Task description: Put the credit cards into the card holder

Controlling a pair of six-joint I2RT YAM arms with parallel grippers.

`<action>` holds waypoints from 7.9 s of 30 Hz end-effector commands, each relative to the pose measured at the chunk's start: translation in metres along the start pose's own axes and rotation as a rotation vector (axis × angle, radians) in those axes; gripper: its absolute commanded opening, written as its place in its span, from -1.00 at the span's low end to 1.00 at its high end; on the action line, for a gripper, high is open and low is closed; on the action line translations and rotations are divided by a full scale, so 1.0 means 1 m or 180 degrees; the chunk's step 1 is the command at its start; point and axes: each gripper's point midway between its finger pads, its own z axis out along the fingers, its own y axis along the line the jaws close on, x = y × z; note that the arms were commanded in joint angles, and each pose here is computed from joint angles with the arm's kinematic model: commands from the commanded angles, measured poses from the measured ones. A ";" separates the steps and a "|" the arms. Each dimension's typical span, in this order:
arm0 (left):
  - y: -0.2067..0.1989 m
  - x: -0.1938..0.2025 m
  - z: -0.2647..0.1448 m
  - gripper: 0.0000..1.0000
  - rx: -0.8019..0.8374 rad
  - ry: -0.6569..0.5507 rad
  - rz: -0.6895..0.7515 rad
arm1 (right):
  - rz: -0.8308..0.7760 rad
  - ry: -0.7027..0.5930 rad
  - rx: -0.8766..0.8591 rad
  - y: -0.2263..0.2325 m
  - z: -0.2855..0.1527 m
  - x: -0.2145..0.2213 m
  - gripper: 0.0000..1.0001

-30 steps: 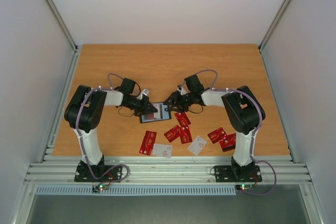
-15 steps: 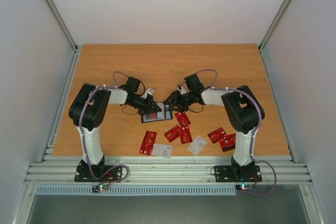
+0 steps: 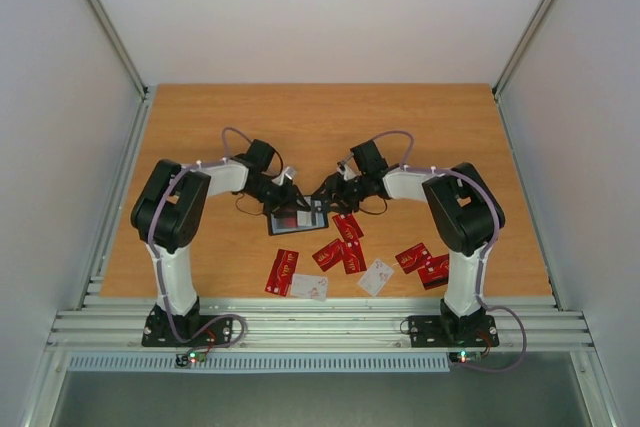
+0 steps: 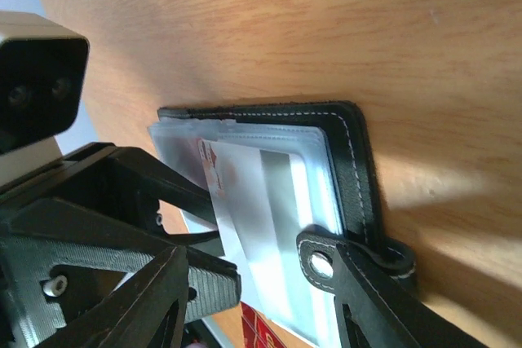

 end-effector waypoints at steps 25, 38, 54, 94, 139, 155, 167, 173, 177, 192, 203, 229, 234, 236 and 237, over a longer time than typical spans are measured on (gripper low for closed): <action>0.008 0.020 -0.033 0.78 -0.1166 0.0120 0.0275 | -0.0248 0.0146 0.0004 -0.002 -0.008 0.025 0.01; 0.017 0.024 -0.042 0.89 -0.1374 0.0067 0.0415 | -0.0257 0.0222 -0.0049 0.003 0.004 0.033 0.00; 0.013 0.025 -0.023 0.49 -0.1157 0.0165 0.0371 | -0.0222 0.0274 -0.0013 0.000 0.021 0.038 0.00; 0.015 0.019 -0.016 0.34 -0.1281 0.0136 0.0385 | -0.0191 0.0311 -0.0024 -0.001 0.026 0.039 -0.02; 0.019 0.013 -0.064 -0.52 -0.1101 -0.0171 0.0512 | -0.0942 0.0658 0.0094 0.080 0.034 0.076 -0.01; 0.074 0.004 -0.122 -0.01 -0.1562 -0.0581 0.0241 | -0.1180 0.0737 0.0862 0.057 0.050 0.071 -0.04; 0.091 -0.003 -0.125 0.10 -0.1201 -0.0715 0.0020 | -0.1224 0.0724 0.1286 0.037 0.044 0.064 -0.06; 0.098 0.000 -0.118 0.11 -0.1173 -0.0686 -0.0043 | -0.1187 0.0723 0.1374 0.029 0.043 0.062 -0.06; 0.100 0.000 -0.111 0.13 -0.1098 -0.0638 -0.0087 | -0.1132 0.0678 0.1531 0.019 0.038 0.056 -0.06; 0.086 -0.002 -0.086 0.09 -0.0496 -0.0471 -0.0112 | -0.0963 0.0827 0.1658 -0.014 0.050 0.058 -0.07; 0.053 -0.004 -0.098 0.02 -0.0185 -0.0552 0.0011 | -0.0951 0.0860 0.1612 -0.012 0.055 0.057 -0.07; -0.018 0.003 -0.086 -0.05 -0.0141 -0.0434 0.0467 | -0.1047 0.0966 0.1393 -0.004 0.064 0.048 -0.08; -0.024 0.003 -0.083 -0.06 -0.0134 -0.0428 0.0470 | -0.0981 0.0932 0.1357 -0.003 0.058 0.041 -0.08; -0.021 0.003 -0.075 -0.06 -0.0123 -0.0382 0.0446 | -0.0969 0.0909 0.1316 0.000 0.056 0.039 -0.08; -0.020 0.003 -0.071 -0.07 -0.0117 -0.0354 0.0436 | -0.0962 0.0892 0.1292 0.001 0.053 0.037 -0.08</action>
